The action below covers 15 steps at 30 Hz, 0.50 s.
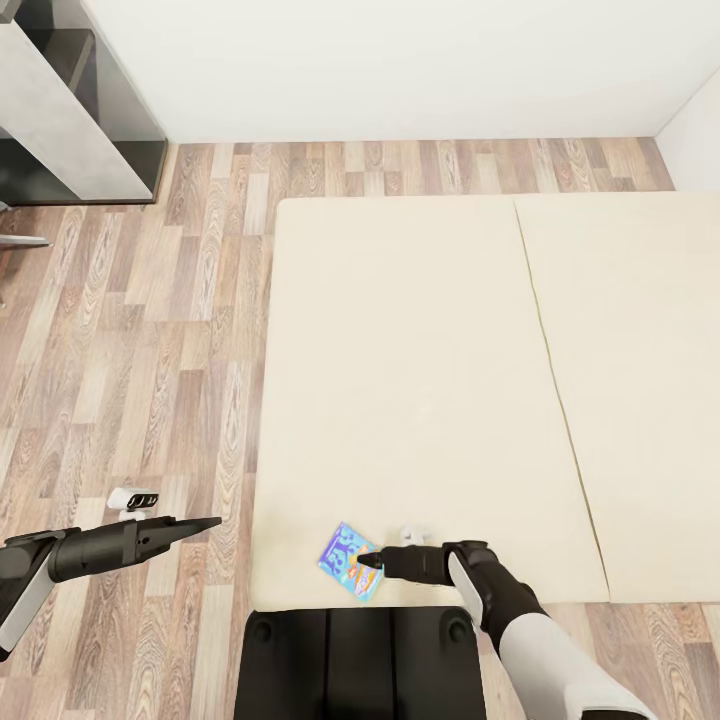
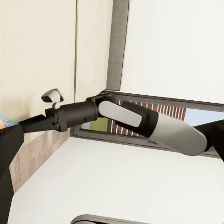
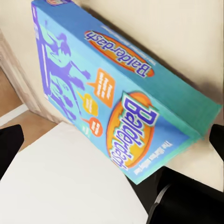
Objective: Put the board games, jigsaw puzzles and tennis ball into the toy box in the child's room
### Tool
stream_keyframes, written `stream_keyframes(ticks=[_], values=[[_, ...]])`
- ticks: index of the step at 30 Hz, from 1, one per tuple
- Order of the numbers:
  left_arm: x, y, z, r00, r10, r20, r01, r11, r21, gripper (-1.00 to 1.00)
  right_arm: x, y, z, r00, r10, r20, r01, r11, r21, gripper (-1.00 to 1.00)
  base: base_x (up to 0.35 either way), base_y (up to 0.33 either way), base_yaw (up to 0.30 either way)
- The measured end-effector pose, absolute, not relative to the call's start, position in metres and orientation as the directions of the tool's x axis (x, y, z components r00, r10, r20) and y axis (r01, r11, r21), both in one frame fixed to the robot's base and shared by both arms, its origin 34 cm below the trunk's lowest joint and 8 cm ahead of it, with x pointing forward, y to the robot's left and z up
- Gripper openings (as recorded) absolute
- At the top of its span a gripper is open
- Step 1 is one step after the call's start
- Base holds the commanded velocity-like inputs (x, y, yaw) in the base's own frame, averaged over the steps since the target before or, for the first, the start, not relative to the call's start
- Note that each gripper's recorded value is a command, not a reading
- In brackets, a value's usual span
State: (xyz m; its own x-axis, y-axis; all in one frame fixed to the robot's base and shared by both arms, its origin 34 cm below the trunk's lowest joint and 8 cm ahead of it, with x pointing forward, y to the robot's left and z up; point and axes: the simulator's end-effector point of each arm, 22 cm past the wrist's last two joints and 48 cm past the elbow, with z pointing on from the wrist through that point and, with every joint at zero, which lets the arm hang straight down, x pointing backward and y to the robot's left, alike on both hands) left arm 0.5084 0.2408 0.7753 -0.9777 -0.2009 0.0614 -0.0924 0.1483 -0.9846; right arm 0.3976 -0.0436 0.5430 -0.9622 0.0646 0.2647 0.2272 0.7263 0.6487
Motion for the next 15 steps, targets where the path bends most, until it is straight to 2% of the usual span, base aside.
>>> stream_keyframes(ticks=[15], values=[[0.508,0.241,0.775,-0.978,-0.201,0.061,-0.092,0.149,-0.985,1.0,0.437,-0.04,0.546,-0.975,0.074,0.211,0.199,0.716,0.67,1.0,0.0,0.0,0.0]])
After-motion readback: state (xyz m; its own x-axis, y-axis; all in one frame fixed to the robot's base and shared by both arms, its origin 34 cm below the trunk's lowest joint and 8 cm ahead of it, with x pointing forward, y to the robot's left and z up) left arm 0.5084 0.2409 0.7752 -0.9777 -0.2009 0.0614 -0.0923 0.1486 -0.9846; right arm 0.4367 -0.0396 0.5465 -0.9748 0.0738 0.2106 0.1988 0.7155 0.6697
